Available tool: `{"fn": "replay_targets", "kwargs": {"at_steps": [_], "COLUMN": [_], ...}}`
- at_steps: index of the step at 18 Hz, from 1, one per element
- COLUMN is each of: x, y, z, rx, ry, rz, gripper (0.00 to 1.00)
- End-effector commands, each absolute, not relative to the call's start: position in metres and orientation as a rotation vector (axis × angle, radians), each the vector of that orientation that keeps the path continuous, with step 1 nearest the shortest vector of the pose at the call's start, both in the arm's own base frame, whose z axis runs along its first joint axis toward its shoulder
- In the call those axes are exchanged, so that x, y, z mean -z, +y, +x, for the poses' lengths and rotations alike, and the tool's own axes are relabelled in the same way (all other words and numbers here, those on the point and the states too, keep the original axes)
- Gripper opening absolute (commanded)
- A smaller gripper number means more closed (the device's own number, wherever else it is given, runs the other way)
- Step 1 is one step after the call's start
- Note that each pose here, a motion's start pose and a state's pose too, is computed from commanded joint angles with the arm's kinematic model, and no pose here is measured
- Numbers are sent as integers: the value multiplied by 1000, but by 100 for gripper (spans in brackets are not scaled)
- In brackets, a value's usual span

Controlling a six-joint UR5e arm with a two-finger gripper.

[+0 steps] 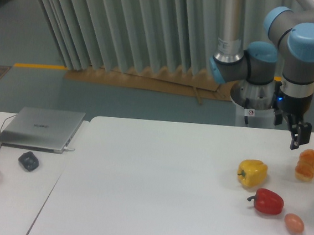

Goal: Place the yellow pepper in a basket

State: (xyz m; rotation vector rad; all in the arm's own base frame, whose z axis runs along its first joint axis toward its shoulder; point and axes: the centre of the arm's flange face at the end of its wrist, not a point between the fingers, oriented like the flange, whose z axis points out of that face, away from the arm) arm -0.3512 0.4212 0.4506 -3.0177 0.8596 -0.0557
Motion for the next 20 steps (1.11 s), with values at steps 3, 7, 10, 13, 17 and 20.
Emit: {"fn": "replay_targets", "kwargs": {"at_steps": [3, 7, 10, 13, 17, 20], "x": [-450, -451, -451, -450, -449, -444], "y": [421, 421, 421, 421, 419, 412], "z": [-352, -352, -351, -351, -353, -352], "rx": [58, 55, 55, 57, 60, 74], "ry": [857, 855, 858, 858, 811, 521], "rz": [-3019, -3020, -3020, -3020, -3038, -3110], "gripper": [100, 100, 100, 100, 100, 100]}}
